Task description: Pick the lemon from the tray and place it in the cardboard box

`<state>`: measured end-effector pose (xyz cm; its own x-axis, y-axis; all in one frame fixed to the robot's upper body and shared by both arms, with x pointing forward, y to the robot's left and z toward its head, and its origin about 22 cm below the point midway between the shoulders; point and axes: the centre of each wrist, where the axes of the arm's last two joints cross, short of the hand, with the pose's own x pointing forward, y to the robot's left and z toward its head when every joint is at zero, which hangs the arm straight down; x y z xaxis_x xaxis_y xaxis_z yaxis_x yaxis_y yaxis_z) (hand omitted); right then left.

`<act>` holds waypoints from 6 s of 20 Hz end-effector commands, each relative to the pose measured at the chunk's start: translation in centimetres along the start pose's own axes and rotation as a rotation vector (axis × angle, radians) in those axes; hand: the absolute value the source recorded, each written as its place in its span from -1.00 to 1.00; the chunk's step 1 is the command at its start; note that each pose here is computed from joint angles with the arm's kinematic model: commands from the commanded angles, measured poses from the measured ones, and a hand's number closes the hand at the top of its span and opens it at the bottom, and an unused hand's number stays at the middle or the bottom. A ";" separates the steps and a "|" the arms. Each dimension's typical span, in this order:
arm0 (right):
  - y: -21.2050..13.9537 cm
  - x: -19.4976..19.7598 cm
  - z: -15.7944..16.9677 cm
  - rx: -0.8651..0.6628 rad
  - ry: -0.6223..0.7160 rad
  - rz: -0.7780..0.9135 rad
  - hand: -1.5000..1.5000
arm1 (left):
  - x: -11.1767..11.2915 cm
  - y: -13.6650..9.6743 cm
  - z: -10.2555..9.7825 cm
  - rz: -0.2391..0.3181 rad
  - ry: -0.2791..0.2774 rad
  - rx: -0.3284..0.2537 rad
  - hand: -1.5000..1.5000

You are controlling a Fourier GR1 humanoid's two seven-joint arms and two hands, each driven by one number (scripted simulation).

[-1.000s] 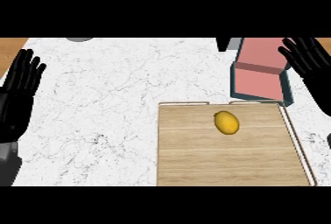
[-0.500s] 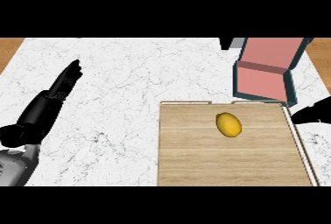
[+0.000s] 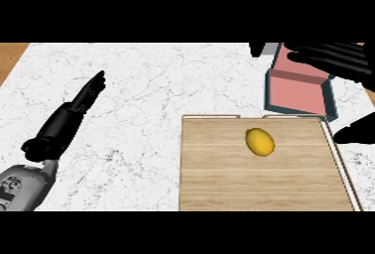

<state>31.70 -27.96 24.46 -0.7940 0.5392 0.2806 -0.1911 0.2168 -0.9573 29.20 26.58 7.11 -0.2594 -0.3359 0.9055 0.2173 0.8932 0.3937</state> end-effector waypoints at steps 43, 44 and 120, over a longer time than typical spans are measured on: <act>15.6 9.9 -7.8 0.597 0.371 0.618 -1.00 | -1.2 1.0 -1.0 0.000 0.008 -0.003 0.00; 16.4 7.0 -5.3 0.605 0.374 0.614 -1.00 | -1.1 -0.4 0.1 -0.005 0.021 0.004 0.00; 2.0 -3.6 -3.8 -0.464 0.415 -0.108 1.00 | 0.1 0.5 0.0 -0.006 -0.014 -0.013 0.00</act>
<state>33.41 -23.36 20.47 -0.5495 0.7172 0.4286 0.0621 0.5466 -0.8351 29.45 26.57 6.85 -0.2606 -0.3403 0.9035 0.2223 0.8895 0.3992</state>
